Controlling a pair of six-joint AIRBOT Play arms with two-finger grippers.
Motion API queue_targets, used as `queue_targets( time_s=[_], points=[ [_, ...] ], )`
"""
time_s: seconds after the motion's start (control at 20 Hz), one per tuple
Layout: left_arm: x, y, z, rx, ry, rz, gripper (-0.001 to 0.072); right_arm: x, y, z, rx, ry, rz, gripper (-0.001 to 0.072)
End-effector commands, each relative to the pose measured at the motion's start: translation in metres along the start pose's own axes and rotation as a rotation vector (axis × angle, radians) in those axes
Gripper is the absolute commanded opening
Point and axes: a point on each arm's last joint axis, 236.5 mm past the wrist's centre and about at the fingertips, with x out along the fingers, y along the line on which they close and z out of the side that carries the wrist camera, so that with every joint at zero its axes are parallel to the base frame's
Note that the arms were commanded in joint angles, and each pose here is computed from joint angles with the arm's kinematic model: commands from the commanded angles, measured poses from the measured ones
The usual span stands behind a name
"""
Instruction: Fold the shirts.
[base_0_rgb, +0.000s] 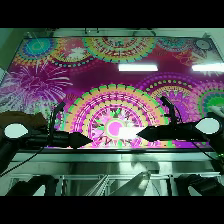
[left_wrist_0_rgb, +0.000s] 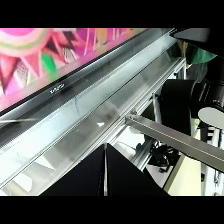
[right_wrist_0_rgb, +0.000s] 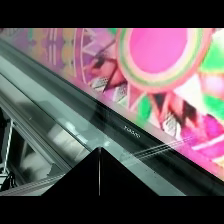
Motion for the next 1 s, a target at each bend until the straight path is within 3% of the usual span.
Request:
queue_targets(
  time_s=[0.0,0.6,0.8,0.85,0.95],
  points=[
    [0.0,0.0,0.0,0.001,0.0,0.0,0.0021,0.0,0.0,0.0,0.0,0.001,0.0,0.0027],
    [0.0,0.0,0.0,0.001,0.0,0.0,0.0021,0.0,0.0,0.0,0.001,0.0,0.001,0.0028],
    [-0.001,0.002,0.015,-0.006,-0.061,0.009,0.0019,-0.001,0.019,0.013,0.061,-0.055,0.083,0.0028],
    [-0.007,0.006,0.018,0.008,-0.062,0.035,0.0001,-0.002,0.025,0.017,0.08,-0.068,0.111,0.0029],
    [-0.051,0.05,0.035,-0.025,-0.084,0.268,0.0002,-0.003,0.03,0.024,0.101,-0.095,0.133,0.0029]
  ],
)
